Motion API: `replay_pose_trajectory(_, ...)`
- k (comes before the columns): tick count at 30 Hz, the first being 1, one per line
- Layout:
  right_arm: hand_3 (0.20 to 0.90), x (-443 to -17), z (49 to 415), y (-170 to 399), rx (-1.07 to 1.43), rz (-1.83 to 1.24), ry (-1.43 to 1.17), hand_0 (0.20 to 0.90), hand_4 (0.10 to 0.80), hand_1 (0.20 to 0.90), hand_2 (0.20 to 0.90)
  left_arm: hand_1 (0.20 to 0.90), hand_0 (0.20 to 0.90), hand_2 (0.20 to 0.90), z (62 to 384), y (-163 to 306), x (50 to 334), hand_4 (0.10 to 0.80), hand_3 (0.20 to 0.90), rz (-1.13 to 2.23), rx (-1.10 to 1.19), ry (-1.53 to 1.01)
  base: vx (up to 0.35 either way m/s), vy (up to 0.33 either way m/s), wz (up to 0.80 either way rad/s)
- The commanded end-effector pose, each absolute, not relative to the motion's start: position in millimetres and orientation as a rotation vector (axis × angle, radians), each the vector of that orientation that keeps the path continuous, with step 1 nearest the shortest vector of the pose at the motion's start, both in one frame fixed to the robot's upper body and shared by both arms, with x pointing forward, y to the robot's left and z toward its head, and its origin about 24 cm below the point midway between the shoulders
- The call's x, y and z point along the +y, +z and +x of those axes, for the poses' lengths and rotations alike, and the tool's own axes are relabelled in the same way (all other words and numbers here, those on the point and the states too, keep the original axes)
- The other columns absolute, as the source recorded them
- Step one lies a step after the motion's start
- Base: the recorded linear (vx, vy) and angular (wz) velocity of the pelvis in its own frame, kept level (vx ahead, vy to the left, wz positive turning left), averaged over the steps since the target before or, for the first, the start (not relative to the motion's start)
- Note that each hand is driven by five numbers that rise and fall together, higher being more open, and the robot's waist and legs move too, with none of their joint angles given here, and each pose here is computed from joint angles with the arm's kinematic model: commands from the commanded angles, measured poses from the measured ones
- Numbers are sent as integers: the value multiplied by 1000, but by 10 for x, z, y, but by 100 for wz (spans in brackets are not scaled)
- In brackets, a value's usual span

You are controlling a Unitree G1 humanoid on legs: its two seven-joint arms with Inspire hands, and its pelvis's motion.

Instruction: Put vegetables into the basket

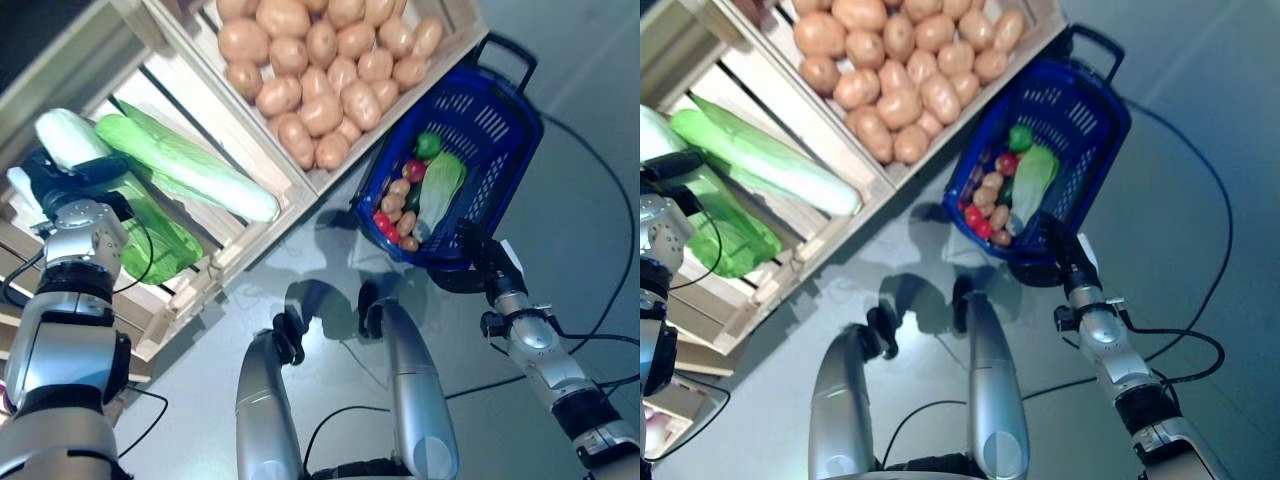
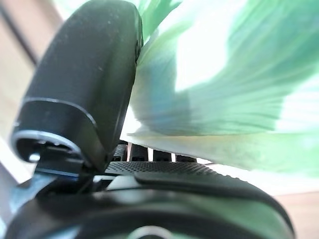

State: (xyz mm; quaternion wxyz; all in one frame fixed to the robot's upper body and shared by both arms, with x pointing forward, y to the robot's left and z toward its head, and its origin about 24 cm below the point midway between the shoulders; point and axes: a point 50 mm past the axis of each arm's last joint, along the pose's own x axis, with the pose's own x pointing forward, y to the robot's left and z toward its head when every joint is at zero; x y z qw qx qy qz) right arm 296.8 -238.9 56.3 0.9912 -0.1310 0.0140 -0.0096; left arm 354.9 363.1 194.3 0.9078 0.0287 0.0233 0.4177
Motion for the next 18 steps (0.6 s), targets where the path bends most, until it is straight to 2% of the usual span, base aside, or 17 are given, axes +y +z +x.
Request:
replay_pose_trajectory(1,900,-2337,2966,864,-162,-177,-27,900,800,900,900,300,300,300,3446,2503,3706,400,300,97,-263,851,7,-106,-10)
replay_pose_trajectory(9,900,-2155,2886,703,-161,-115,5,900,800,900,900,300,300,300,3382,1965,3520,400,300,84,-263,685,13,-136,4)
replay_pose_trajectory(13,900,-2094,2846,663,-174,-58,9,900,800,900,900,300,300,300,3282,1713,3447,400,300,257,-236,620,33,-150,16)
replay_pose_trajectory(18,900,-1996,2765,630,-190,18,7,900,800,900,900,300,300,300,3146,1485,3341,400,300,276,-236,524,72,-147,8)
